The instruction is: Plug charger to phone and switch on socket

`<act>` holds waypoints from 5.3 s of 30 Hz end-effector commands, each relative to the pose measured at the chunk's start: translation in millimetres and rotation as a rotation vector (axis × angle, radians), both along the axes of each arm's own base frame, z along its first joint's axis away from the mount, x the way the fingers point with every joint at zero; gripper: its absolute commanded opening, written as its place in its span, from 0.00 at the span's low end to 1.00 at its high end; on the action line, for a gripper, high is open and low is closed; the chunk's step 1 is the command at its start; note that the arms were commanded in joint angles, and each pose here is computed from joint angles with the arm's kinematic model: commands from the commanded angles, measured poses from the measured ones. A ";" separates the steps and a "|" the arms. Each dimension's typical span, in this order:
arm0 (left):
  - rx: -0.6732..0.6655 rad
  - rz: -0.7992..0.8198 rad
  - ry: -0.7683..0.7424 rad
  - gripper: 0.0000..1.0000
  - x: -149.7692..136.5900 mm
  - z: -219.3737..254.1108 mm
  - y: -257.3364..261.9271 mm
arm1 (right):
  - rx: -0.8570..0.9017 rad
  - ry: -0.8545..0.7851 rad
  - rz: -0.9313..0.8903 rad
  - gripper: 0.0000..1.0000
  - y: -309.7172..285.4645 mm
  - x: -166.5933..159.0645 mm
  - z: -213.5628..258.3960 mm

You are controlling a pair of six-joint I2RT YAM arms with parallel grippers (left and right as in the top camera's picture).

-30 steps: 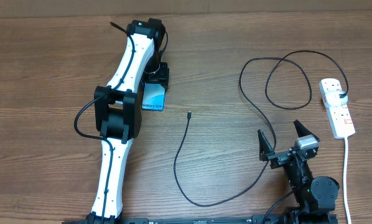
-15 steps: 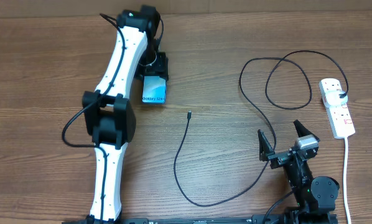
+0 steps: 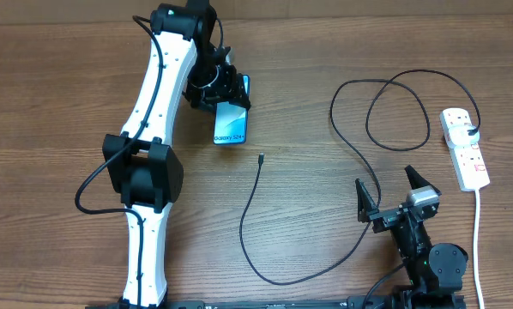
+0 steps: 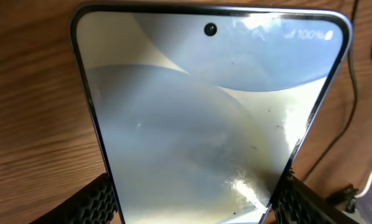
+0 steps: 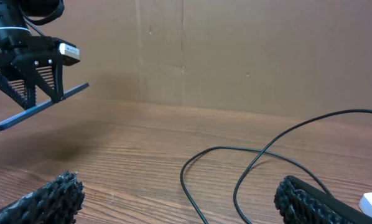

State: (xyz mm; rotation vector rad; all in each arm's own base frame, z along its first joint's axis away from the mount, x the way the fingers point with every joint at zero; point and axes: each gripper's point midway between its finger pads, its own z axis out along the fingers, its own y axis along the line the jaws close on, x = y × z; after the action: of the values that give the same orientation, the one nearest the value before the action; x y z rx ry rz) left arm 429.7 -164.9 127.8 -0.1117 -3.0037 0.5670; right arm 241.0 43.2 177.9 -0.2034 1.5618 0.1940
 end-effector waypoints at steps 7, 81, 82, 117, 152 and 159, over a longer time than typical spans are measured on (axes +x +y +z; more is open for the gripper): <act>-0.074 -0.029 -0.037 0.63 -1.7 20.6 -8.5 | 0.273 0.013 0.019 1.00 2.1 -0.8 11.5; -0.064 -0.089 0.016 0.62 -30.5 20.6 -55.8 | 0.565 1.239 0.548 0.92 240.3 125.2 -44.9; -0.063 -0.086 0.018 0.62 -30.5 20.6 -55.6 | 0.568 1.239 0.547 0.88 240.7 125.9 -45.8; -0.086 -0.088 0.009 0.63 -28.4 22.1 -59.5 | 0.593 1.213 0.499 0.43 239.3 135.5 -49.4; -0.146 -0.128 0.011 0.66 -32.4 26.9 -67.6 | 0.554 1.182 0.510 0.04 249.3 132.5 -51.8; -0.134 -0.129 0.007 0.89 -31.6 25.8 -65.8 | 0.556 1.173 0.513 0.04 249.1 134.1 -50.4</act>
State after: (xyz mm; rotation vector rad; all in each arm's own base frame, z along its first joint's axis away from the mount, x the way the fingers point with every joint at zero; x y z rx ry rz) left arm 403.5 -224.1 138.0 -0.2556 -2.9132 0.7161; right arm 369.3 288.6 112.7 0.0193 2.5494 1.3039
